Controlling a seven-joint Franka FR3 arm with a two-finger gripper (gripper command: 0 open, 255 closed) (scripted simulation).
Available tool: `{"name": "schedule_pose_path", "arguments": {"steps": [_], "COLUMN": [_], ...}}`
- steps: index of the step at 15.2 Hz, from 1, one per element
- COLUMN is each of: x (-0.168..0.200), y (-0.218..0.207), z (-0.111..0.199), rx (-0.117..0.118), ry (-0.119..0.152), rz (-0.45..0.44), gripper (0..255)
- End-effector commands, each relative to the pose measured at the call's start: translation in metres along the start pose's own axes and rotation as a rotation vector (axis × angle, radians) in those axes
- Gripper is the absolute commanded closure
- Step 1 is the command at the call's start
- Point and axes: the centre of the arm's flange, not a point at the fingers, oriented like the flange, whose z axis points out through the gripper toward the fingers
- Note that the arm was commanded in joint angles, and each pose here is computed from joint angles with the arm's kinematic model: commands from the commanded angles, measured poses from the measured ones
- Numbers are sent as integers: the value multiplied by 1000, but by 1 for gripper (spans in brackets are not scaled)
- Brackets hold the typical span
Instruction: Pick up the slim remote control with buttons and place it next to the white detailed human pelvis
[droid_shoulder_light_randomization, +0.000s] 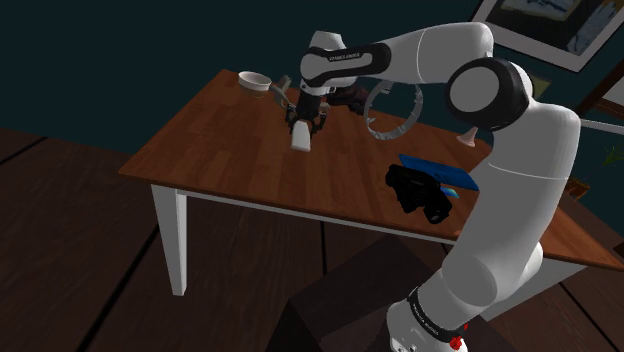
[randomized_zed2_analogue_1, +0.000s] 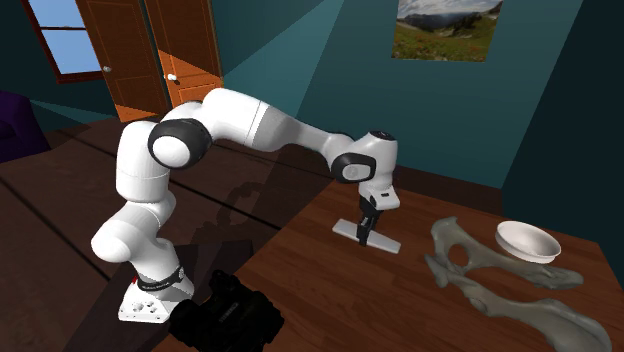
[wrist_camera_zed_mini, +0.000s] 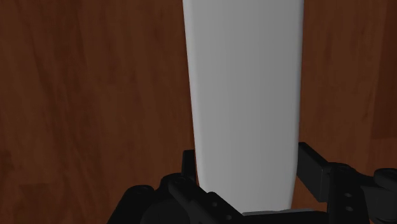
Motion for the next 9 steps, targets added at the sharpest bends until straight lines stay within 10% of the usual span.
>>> {"name": "schedule_pose_path", "arguments": {"steps": [1, 9], "x": [-1, -1], "y": [-1, -1], "z": [11, 46], "rx": [0, 0], "ry": [1, 1], "rz": [0, 0], "gripper": [255, 255]}}
